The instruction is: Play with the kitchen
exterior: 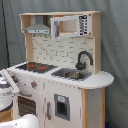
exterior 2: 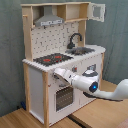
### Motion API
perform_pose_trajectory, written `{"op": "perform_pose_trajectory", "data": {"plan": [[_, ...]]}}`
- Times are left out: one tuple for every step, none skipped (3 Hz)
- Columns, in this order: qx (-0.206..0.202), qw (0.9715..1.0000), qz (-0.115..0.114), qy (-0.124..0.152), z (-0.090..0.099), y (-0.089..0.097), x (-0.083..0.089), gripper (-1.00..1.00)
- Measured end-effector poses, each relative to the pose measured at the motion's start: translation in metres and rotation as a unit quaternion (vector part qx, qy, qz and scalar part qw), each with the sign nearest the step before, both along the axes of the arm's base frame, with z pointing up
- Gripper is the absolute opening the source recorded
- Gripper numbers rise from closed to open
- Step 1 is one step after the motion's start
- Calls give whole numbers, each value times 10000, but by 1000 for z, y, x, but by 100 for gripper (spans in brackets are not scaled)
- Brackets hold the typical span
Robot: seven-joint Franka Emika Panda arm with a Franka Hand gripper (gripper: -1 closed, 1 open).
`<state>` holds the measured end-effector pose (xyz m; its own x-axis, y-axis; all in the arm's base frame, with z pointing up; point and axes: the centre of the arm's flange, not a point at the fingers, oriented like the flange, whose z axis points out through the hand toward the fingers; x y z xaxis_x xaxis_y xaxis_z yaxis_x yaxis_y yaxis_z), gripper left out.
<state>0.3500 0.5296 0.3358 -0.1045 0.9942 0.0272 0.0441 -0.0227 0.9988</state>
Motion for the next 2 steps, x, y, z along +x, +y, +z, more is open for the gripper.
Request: {"op": "perform_pose_trajectory", "data": {"plan": [[-515,9987,4,-55,0,0,0,-100],[-1117,9937,-10,-117,0,1,0,-100]]}}
